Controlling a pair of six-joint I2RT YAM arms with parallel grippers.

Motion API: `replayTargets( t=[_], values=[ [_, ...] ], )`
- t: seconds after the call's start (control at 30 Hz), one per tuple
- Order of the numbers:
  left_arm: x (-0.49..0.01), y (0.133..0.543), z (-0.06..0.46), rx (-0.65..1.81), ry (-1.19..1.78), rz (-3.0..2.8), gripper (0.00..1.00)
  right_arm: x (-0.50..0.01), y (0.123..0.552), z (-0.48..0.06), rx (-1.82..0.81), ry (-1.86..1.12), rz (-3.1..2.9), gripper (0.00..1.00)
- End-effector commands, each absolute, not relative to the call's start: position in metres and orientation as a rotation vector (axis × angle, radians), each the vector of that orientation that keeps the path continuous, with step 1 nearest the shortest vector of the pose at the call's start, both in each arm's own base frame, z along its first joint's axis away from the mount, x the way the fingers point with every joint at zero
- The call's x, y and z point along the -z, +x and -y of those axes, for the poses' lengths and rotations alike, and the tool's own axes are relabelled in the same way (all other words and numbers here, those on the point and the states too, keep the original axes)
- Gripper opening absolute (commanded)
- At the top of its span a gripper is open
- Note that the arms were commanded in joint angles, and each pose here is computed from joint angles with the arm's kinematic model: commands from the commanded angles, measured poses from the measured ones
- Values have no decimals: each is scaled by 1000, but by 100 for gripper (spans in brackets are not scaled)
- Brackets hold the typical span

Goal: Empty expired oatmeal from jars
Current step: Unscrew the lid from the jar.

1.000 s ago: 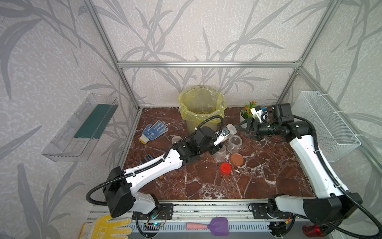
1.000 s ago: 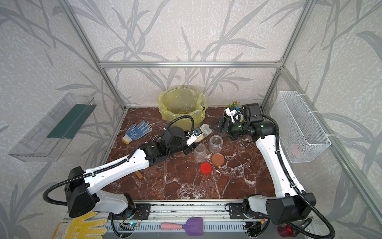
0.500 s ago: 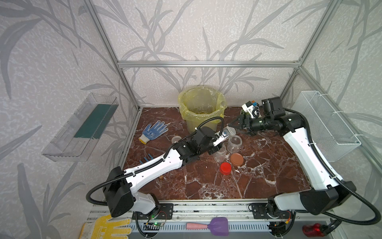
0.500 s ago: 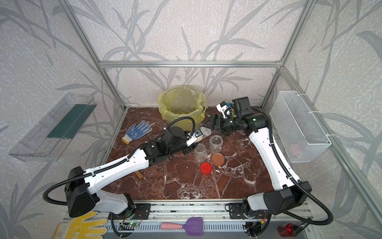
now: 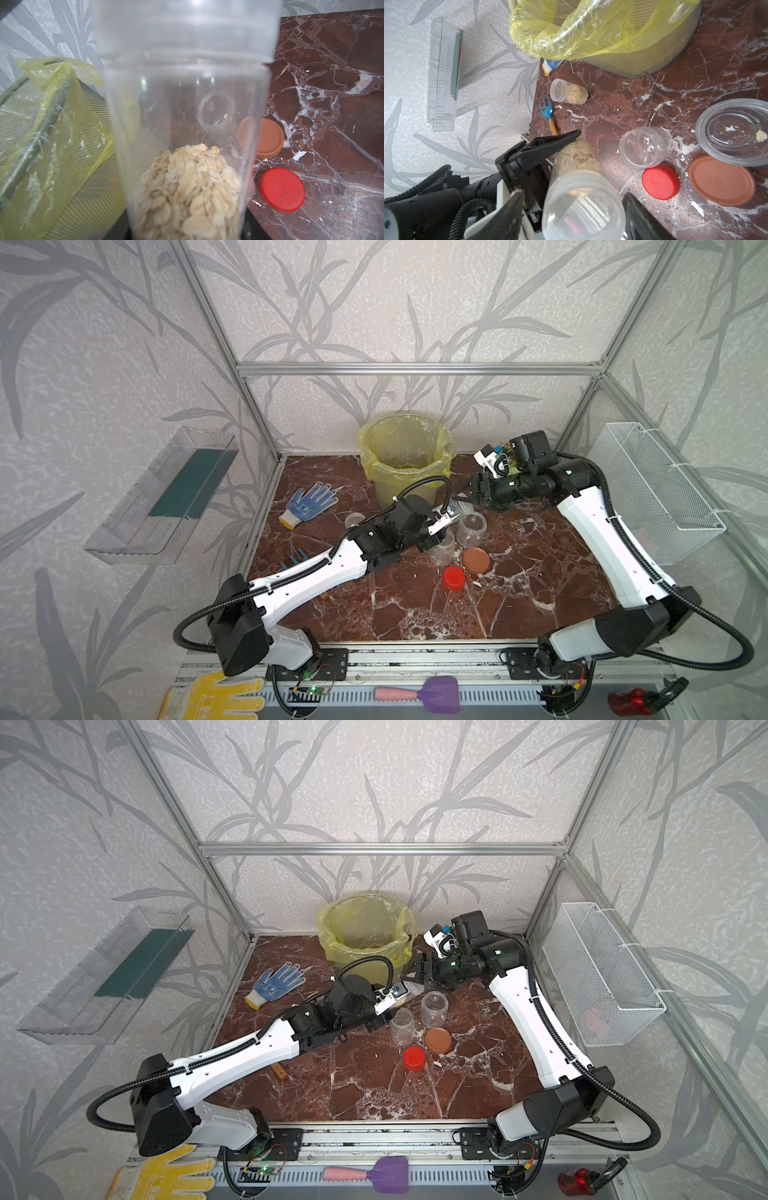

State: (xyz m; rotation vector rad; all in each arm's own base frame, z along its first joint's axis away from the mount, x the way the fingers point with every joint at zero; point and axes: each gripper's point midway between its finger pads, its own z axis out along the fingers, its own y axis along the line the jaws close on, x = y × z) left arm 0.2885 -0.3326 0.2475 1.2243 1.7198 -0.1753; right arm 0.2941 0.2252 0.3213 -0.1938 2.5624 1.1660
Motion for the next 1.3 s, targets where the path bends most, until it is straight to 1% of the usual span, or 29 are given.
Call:
replayTargets(
  t=[0.0,0.1,0.27,0.43,0.53,0.63,0.67,0.7,0.83,0.9,1.0,1.07,1.27],
  values=[
    [-267,290,338,181,1215,-1661,5,-323,286,-230,-1172,-250,-2578,72],
    [-268,290,338,182,1214,-1661,5,-321,285,-233,-1179,-268,-2585,69],
    [-269,289,339,192,1211,-1657,5,-315,284,-235,-1171,-282,-2604,69],
    [-270,290,340,198,1203,-1659,4,-315,281,-235,-1173,-295,-2603,58],
    [-271,289,340,223,1186,-1662,3,-317,278,-234,-1166,-330,-2587,50],
    [-278,283,342,307,1149,-1654,2,-323,272,-236,-1180,-436,-2539,42],
    [-281,280,343,354,1137,-1648,2,-327,269,-238,-1200,-486,-2508,37],
    [-284,276,344,409,1127,-1642,2,-330,266,-241,-1211,-551,-2472,36],
    [-292,262,347,603,1113,-1629,1,-336,258,-249,-1236,-748,-2347,34],
    [-293,255,348,686,1131,-1633,1,-342,255,-252,-1247,-846,-2269,30],
    [-293,249,349,789,1138,-1636,0,-362,239,-262,-1335,-1039,-2078,31],
    [-294,249,348,828,1128,-1635,0,-370,229,-267,-1364,-1133,-1978,33],
    [-300,249,340,882,1100,-1625,0,-366,222,-267,-1292,-1329,-1842,34]
  ],
)
